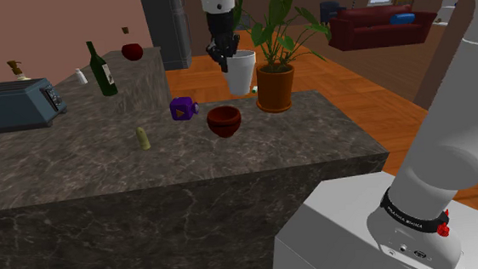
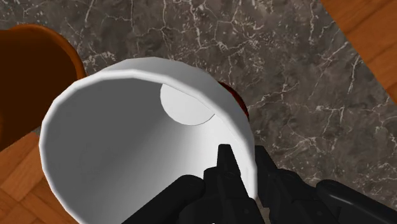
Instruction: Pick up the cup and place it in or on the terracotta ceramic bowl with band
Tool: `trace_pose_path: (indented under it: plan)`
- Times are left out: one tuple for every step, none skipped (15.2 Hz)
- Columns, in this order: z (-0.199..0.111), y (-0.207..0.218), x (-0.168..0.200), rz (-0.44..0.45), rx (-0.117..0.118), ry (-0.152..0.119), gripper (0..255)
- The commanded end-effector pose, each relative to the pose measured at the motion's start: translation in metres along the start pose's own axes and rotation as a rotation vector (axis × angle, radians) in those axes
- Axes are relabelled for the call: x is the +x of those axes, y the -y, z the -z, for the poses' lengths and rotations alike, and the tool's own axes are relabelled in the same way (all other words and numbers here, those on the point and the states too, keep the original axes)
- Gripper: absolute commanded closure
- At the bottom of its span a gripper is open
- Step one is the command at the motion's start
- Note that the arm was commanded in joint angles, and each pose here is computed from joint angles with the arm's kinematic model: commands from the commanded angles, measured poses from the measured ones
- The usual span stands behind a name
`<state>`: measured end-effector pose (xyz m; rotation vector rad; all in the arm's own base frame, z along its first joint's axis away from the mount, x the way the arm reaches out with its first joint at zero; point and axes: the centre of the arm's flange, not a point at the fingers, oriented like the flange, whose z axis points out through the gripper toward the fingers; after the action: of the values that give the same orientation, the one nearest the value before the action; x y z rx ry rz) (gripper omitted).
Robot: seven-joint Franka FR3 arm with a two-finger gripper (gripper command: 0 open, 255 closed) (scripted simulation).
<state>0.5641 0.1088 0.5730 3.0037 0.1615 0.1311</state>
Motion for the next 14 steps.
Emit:
trace_pose_path:
  plan:
    - [0.001, 0.004, 0.027, -0.001, 0.0, -0.001, 255]
    - [0.002, 0.006, 0.039, -0.001, 0.0, -0.001, 255]
    - [0.003, 0.009, 0.052, -0.001, 0.0, -0.001, 255]
    - [0.004, 0.012, 0.065, -0.001, 0.0, -0.001, 255]
    - [0.005, 0.015, 0.083, -0.001, 0.0, -0.001, 255]
    - [0.0, 0.016, 0.082, -0.001, 0.0, -0.001, 255]
    - [-0.005, 0.017, 0.082, -0.001, 0.0, -0.001, 255]
    - [-0.01, 0.017, 0.081, -0.001, 0.0, -0.001, 255]
    - [-0.015, 0.018, 0.081, -0.001, 0.0, -0.001, 255]
    - [-0.021, 0.019, 0.081, -0.001, 0.0, -0.001, 255]
    - [-0.026, 0.019, 0.08, -0.001, 0.0, -0.001, 255]
    - [-0.031, 0.02, 0.08, -0.001, 0.0, -0.001, 255]
    - [-0.036, 0.021, 0.079, -0.001, 0.0, -0.001, 255]
    - [-0.042, 0.022, 0.079, -0.001, 0.0, -0.001, 255]
